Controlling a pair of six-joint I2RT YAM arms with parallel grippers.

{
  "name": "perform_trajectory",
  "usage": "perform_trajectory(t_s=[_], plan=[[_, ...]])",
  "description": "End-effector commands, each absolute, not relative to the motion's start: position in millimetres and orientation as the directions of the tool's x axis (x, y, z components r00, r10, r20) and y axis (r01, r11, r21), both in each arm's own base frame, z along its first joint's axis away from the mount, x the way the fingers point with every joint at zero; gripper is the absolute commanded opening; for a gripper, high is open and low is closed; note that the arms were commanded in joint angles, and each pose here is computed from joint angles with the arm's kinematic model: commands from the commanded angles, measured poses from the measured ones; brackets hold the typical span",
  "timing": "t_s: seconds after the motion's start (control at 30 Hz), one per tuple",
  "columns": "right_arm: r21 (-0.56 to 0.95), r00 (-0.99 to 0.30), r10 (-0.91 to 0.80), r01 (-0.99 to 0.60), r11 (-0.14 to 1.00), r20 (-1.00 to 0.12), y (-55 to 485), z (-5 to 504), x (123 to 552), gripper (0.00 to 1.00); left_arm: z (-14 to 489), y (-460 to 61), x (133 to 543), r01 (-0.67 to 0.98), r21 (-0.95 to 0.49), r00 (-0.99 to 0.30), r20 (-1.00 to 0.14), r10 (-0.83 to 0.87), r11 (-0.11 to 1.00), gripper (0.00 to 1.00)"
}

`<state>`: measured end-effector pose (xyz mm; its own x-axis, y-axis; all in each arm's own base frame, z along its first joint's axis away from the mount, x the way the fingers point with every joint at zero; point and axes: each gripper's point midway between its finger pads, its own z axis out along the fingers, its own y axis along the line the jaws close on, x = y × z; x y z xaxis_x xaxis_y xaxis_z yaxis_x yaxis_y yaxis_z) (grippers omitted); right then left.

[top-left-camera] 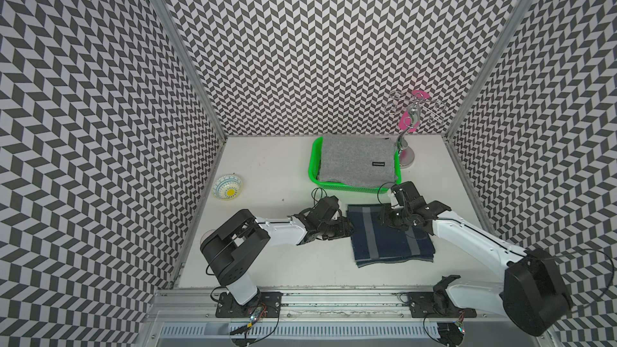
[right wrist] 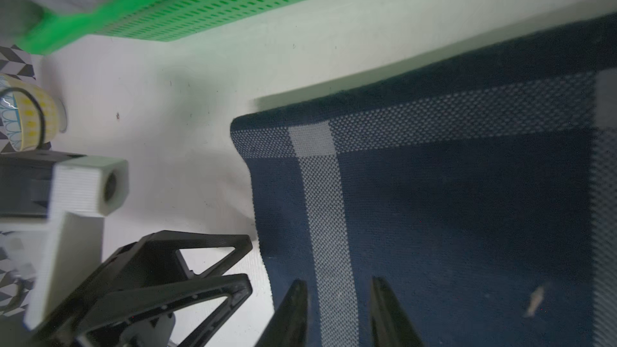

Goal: Put the folded scarf in the basket
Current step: Move the scarf to the center of the board.

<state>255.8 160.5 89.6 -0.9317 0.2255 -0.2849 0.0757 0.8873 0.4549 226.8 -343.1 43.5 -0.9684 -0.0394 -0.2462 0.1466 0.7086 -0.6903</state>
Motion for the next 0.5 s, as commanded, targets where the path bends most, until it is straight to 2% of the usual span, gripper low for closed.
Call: perform_trajectory(t_s=[0.0, 0.17, 0.27, 0.33, 0.47], plan=[[0.455, -0.918, 0.217, 0.045, 0.889, -0.333, 149, 99, 257, 0.35, 43, -353, 241, 0.126, -0.690, -0.958, -0.272, -0.094, 0.713, 0.60], [0.451, -0.911, 0.218, 0.039, 0.892, -0.351, 137, 102, 255, 0.35, 34, -370, 233, 0.124, -0.692, -0.965, -0.253, -0.077, 0.711, 0.58], [0.451, -0.908, 0.214, 0.031, 0.892, -0.361, 134, 103, 254, 0.35, 27, -375, 228, 0.109, -0.695, -0.970, -0.230, -0.076, 0.710, 0.54], [0.453, -0.907, 0.209, 0.023, 0.891, -0.366, 134, 104, 253, 0.35, 21, -376, 225, 0.099, -0.699, -0.972, -0.220, -0.081, 0.708, 0.46], [0.451, -0.903, 0.208, 0.018, 0.892, -0.375, 131, 103, 252, 0.35, 17, -379, 222, 0.111, -0.705, -0.974, -0.218, -0.065, 0.701, 0.18]])
